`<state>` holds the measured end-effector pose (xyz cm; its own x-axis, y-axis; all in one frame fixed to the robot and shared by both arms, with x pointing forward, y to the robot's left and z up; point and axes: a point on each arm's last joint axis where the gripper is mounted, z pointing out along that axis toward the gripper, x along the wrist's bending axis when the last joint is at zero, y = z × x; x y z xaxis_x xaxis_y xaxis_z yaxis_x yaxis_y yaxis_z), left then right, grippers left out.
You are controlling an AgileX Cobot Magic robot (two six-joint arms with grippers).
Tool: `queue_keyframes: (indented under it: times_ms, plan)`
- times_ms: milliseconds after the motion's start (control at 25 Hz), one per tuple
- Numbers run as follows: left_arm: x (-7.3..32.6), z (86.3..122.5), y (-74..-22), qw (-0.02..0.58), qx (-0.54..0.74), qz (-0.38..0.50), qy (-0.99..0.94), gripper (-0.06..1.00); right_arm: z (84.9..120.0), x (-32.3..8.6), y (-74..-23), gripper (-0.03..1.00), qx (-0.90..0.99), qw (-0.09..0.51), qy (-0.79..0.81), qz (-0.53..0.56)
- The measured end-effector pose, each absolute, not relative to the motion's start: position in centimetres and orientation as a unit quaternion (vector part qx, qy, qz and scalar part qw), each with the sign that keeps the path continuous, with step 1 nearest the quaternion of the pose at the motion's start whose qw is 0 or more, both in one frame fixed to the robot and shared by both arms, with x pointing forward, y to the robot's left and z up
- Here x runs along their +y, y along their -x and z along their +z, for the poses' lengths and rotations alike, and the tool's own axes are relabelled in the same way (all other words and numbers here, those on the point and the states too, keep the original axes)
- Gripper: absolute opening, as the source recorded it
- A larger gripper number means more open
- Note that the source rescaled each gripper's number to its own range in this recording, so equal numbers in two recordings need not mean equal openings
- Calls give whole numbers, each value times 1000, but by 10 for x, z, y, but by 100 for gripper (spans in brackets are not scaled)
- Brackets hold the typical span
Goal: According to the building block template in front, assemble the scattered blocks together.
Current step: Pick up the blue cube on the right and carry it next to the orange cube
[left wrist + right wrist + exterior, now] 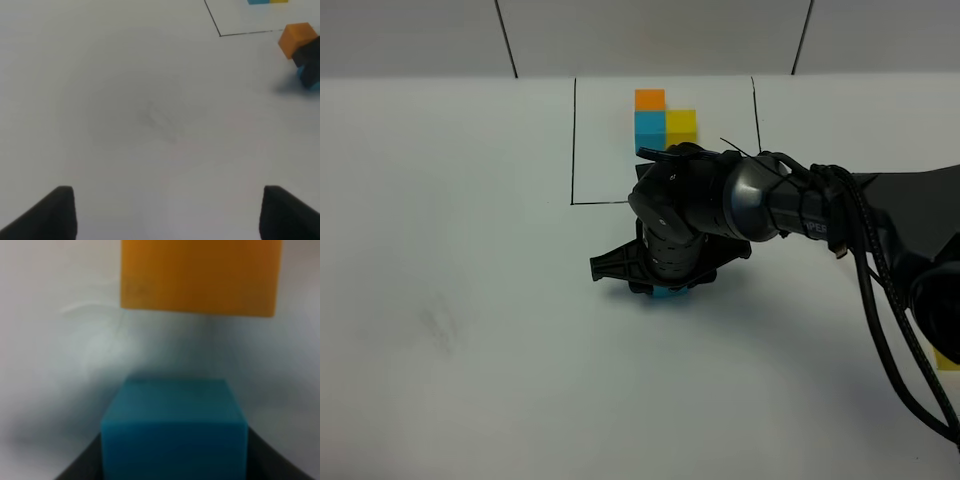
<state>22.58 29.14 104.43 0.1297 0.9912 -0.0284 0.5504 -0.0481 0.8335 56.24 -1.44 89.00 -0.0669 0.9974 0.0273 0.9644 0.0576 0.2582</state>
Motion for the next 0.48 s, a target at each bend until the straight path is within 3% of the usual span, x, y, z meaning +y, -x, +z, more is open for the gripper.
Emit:
queue_keyframes:
  times_ms: [480]
  plan:
    - [291,1044,-226,364,586,303,-658,63,888,-23,-576,1,703,76,-696,125]
